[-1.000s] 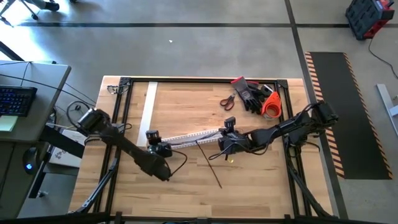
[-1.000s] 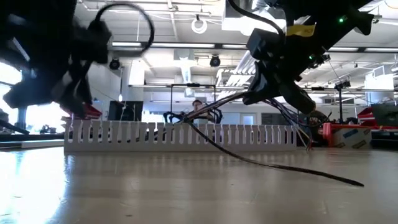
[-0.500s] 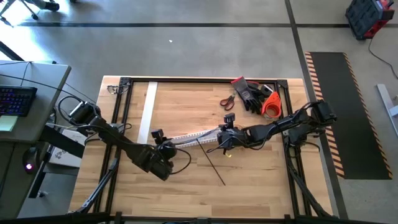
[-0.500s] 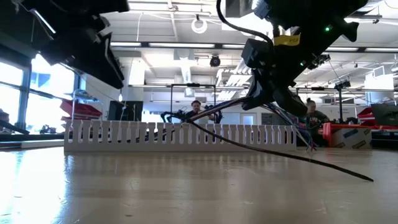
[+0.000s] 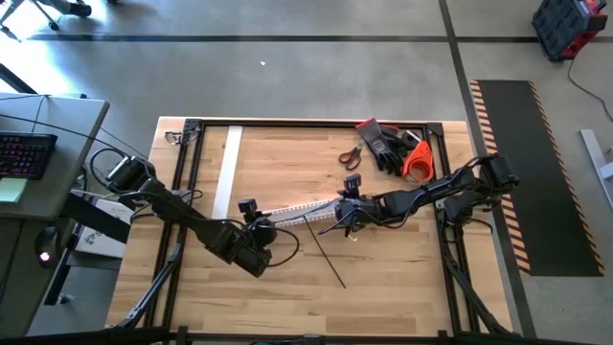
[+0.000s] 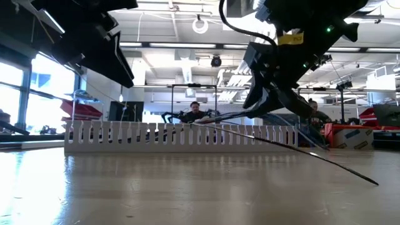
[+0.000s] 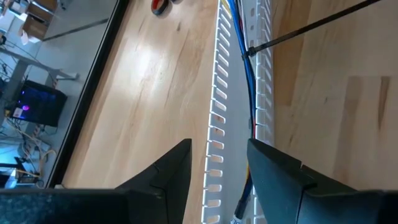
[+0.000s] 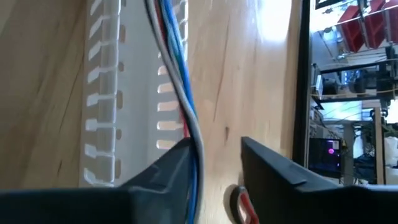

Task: Ziptie cables
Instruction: Put the ziptied cable wires into the white cable duct

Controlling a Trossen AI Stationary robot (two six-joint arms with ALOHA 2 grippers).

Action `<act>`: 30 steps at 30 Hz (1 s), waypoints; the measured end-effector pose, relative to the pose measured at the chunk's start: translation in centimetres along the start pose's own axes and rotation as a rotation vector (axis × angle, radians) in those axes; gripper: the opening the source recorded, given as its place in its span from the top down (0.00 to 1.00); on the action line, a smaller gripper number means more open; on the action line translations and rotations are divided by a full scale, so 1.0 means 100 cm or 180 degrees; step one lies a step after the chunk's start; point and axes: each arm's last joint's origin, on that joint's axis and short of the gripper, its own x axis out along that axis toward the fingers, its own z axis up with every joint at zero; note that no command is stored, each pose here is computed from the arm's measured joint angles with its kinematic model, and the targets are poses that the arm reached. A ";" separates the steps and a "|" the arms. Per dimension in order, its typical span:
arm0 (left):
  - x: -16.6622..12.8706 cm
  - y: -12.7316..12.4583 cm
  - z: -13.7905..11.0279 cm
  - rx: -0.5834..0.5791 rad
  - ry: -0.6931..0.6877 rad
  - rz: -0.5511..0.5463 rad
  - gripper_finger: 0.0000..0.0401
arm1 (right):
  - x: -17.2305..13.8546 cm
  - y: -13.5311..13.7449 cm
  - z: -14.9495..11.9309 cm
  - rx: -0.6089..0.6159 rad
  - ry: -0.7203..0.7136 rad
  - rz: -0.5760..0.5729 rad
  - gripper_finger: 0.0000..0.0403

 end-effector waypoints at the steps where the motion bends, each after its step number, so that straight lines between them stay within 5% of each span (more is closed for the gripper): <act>1: 0.000 0.000 0.000 -0.0002 -0.0001 -0.0001 0.66 | -0.002 0.000 0.001 0.0004 -0.0019 -0.0015 0.64; 7: 0.000 -0.001 0.002 -0.0043 -0.0052 -0.0034 0.66 | -0.021 -0.003 0.003 -0.0200 -0.0007 -0.0288 0.50; 11: 0.000 -0.002 0.003 -0.0035 -0.0073 -0.0055 0.66 | -0.036 -0.010 -0.005 -0.0195 0.0008 -0.0113 0.48; 16: 0.000 -0.002 0.004 -0.0045 -0.0077 -0.0064 0.66 | -0.039 -0.028 -0.019 0.0336 -0.0098 0.0521 0.54; 23: 0.000 -0.004 0.006 -0.0128 -0.0126 -0.0135 0.66 | -0.019 -0.039 -0.045 0.0861 0.0041 0.0527 0.65; 30: 0.000 -0.005 0.006 -0.0140 -0.0122 -0.0167 0.66 | -0.003 -0.037 -0.070 0.1325 0.0126 0.1143 0.67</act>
